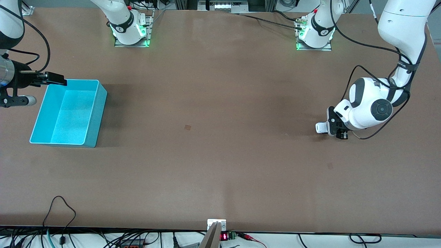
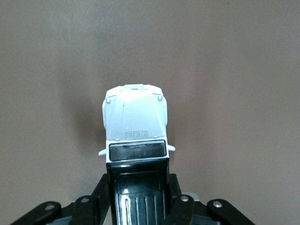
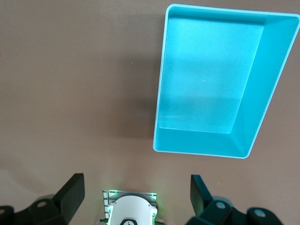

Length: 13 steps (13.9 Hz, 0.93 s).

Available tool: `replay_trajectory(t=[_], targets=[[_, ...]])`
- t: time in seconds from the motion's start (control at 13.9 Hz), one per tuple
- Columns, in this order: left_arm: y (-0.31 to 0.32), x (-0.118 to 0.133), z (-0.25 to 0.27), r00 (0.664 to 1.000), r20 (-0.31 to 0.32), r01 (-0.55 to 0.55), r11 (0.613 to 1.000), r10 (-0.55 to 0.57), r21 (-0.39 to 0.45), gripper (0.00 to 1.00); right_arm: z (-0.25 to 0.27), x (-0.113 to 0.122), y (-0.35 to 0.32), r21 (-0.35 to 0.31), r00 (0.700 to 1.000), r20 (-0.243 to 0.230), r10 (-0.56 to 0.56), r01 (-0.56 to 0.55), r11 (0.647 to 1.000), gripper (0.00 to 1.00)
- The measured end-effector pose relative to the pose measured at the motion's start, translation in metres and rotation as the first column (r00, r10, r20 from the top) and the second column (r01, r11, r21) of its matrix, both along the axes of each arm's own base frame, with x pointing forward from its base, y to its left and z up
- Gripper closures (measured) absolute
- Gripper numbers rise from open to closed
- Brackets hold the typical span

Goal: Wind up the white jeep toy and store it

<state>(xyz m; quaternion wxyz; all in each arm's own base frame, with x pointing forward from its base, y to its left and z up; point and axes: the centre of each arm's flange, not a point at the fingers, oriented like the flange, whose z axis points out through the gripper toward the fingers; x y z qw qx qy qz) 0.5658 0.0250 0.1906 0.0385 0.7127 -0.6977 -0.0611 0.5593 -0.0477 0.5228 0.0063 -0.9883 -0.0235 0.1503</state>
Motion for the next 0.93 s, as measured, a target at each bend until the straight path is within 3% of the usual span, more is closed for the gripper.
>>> replay_trajectory(t=[0.93], targets=[[0.067, -0.006, -0.001, 1.000, -0.003, -0.006, 0.997, 0.006, 0.071, 0.48, 0.000, 0.000, 0.000, 0.000, 1.000, -0.001, 0.001, -0.001, 1.000, 0.00]])
